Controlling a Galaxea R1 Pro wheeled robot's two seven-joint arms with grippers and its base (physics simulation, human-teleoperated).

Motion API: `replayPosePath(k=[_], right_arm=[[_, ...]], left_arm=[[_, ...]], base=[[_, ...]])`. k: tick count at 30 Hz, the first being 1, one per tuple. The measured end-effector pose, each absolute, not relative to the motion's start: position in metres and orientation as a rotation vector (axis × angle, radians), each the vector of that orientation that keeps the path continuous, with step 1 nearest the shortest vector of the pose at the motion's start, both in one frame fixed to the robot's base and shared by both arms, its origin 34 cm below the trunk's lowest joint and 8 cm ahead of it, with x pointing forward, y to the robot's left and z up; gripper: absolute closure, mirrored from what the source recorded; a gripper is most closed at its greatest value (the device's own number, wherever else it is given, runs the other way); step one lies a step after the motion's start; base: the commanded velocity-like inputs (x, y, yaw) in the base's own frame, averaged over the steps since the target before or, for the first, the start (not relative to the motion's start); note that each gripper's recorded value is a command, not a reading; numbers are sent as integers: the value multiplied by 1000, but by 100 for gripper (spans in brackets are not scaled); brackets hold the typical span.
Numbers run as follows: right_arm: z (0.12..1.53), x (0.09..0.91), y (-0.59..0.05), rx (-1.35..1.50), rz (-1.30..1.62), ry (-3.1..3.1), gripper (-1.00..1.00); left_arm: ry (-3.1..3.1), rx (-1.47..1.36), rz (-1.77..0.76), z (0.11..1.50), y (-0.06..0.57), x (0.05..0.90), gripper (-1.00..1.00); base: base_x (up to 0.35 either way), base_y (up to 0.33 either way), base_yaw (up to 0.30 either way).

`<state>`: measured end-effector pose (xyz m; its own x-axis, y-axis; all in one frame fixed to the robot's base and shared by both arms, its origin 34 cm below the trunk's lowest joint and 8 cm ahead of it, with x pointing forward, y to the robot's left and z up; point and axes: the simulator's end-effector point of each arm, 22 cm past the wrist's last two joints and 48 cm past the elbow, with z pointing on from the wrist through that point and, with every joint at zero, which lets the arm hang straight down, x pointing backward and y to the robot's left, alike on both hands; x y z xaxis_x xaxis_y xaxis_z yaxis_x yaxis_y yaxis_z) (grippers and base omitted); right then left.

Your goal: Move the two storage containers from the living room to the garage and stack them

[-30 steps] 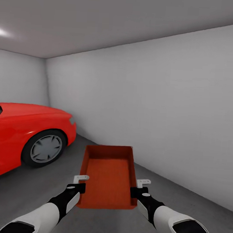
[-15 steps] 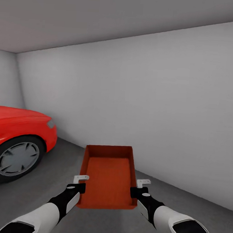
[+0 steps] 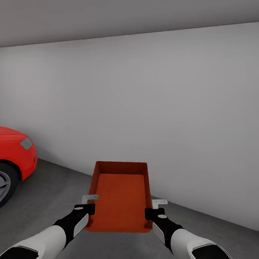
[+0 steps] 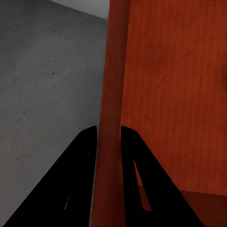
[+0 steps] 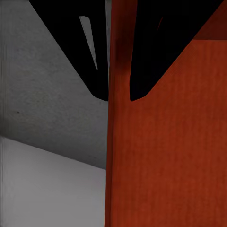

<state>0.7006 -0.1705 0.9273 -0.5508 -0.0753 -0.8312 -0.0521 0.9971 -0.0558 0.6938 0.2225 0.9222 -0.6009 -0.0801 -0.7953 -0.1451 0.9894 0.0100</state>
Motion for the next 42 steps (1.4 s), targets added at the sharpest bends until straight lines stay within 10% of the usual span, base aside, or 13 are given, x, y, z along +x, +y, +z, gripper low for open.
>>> replayPosePath(k=[42], right_arm=[[927,701,-170,-88,-29,2154,100]], left_arm=[[2217,-156,92,922,222,694,100]], base=[[252,0,-209]])
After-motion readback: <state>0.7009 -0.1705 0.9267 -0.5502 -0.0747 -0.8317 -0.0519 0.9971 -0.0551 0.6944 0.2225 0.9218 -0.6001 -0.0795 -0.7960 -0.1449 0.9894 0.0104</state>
